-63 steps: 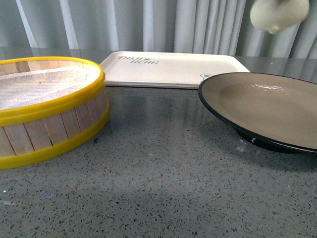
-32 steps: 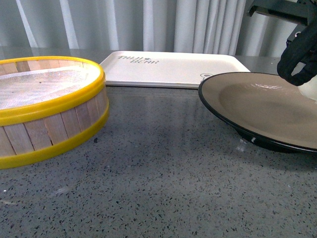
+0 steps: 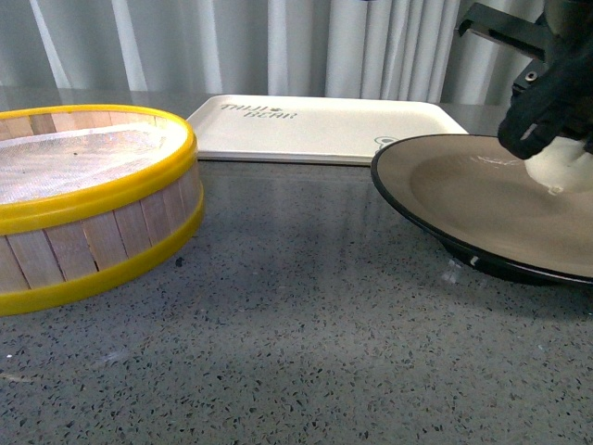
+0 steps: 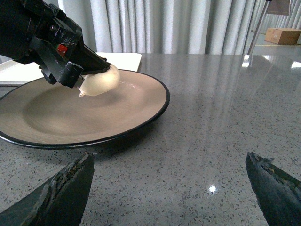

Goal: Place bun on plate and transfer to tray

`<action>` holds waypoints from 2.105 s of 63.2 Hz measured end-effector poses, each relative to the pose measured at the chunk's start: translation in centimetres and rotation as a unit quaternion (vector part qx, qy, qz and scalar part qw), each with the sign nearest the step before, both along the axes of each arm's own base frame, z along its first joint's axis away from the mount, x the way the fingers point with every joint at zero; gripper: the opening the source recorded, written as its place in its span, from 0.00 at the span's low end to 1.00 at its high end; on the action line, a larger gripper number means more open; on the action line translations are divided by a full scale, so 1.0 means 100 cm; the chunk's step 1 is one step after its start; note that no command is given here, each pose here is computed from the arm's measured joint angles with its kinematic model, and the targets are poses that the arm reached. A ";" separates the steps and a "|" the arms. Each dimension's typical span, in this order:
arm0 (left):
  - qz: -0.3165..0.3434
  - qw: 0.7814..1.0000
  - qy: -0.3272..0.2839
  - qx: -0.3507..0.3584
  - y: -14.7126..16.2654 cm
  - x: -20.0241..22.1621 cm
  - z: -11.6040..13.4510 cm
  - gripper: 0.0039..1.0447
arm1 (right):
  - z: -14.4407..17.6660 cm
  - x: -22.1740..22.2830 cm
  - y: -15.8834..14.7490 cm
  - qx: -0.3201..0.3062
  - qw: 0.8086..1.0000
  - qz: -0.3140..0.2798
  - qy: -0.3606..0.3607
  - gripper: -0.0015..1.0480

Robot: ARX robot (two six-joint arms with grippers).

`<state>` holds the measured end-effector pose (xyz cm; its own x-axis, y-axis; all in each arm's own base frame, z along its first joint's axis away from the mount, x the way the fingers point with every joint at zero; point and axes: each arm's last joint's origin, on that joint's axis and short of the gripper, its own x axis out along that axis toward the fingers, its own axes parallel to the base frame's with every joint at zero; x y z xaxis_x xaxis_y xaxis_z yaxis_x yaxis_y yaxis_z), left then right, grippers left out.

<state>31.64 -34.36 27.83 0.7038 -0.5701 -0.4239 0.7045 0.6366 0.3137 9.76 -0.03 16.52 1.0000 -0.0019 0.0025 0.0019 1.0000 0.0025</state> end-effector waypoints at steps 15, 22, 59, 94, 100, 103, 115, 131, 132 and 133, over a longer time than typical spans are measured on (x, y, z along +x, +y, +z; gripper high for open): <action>0.019 1.000 0.002 0.017 0.013 0.013 -0.009 0.03 | 0.000 0.000 0.000 0.000 1.000 0.000 0.000 0.92; 0.017 1.000 0.015 0.022 0.017 0.014 -0.017 0.03 | 0.000 0.000 0.000 0.000 1.000 0.000 0.000 0.92; 0.016 0.998 0.058 0.005 0.028 0.008 -0.018 0.03 | 0.000 0.000 0.000 0.000 1.000 0.000 0.000 0.92; 0.005 0.998 0.067 -0.016 0.030 0.000 -0.002 0.82 | 0.000 0.000 0.000 0.000 1.000 0.000 0.000 0.92; 0.004 0.998 0.062 -0.022 0.031 -0.002 0.005 0.95 | 0.000 0.000 0.000 0.000 1.000 0.000 0.000 0.92; 0.004 0.998 0.060 -0.028 0.033 -0.004 0.009 0.94 | 0.000 0.000 0.000 0.000 1.000 0.000 0.000 0.92; 0.013 0.997 0.038 -0.073 0.056 -0.008 0.034 0.94 | 0.000 0.000 0.000 0.000 1.000 0.000 0.000 0.92; 0.099 0.983 -0.030 -0.152 0.169 -0.034 0.063 0.94 | 0.000 0.000 0.000 0.000 1.000 0.000 0.000 0.92; 0.109 0.982 -0.032 -0.154 0.179 -0.037 0.063 0.94 | 0.000 0.000 0.000 0.000 1.000 0.000 0.000 0.92; 0.113 0.981 -0.034 -0.155 0.184 -0.039 0.063 0.94 | 0.000 0.000 0.000 0.000 1.000 0.000 0.000 0.92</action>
<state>27.78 -15.95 34.10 0.8477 -0.4901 -0.2029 0.5185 0.8464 0.1217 9.76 -0.03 16.52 1.0000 -0.0019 0.0025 0.0019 1.0000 0.0025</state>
